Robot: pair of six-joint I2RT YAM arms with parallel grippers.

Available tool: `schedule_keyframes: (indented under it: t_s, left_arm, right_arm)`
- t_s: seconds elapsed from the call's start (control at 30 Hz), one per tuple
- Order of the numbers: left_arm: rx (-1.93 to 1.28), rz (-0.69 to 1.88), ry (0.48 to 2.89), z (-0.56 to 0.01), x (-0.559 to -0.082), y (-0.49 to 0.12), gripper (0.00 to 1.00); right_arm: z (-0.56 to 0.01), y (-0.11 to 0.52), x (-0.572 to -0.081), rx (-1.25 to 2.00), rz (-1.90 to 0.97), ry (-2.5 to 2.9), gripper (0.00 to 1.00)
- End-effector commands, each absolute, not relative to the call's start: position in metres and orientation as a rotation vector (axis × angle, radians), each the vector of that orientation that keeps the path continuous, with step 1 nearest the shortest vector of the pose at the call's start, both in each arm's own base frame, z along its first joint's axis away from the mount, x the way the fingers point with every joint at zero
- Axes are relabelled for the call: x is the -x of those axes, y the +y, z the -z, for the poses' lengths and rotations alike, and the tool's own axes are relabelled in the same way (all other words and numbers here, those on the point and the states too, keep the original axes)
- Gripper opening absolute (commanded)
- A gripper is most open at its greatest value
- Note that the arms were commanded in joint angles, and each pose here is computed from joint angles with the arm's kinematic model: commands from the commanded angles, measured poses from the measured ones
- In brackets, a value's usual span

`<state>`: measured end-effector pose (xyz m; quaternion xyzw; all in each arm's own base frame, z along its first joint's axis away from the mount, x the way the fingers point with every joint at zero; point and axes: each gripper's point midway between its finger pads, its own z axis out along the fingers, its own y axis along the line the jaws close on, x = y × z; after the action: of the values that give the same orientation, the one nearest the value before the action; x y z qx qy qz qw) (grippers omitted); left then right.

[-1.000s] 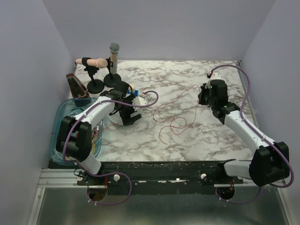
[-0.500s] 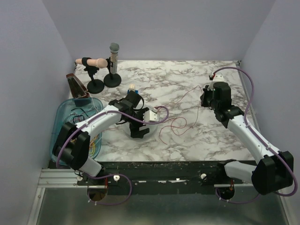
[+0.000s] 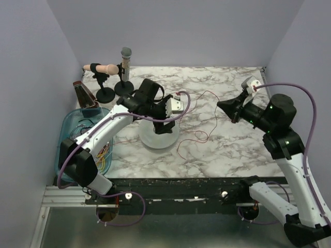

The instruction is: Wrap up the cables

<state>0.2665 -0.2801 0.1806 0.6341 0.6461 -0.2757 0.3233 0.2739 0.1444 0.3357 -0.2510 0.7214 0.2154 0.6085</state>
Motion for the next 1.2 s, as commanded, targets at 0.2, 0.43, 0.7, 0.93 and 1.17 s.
schedule_keyframes:
  t_s: [0.2, 0.43, 0.7, 0.93, 1.17]
  left_arm:
    - [-1.548, 0.922, 1.459, -0.349, -0.220, -0.287, 0.99]
    - [-1.689, 1.129, 1.387, -0.333, -0.158, -0.296, 0.99]
    - [-1.586, 1.149, 1.437, -0.331, -0.163, -0.342, 0.99]
    - [-1.479, 1.112, 1.471, -0.315, -0.197, -0.374, 0.99]
    - [-1.334, 0.865, 1.545, -0.292, -0.254, -0.381, 0.97]
  right_arm:
    - [-0.417, 0.191, -0.157, 1.019, -0.873, 1.307, 0.01]
    - [-0.470, 0.179, -0.177, 0.772, -0.811, 1.268, 0.01]
    - [-0.515, 0.146, -0.224, 0.379, -0.702, 1.293, 0.01]
    - [-0.516, 0.135, -0.244, 0.266, -0.658, 1.313, 0.01]
    - [-0.519, 0.137, -0.249, 0.260, -0.669, 1.305, 0.01]
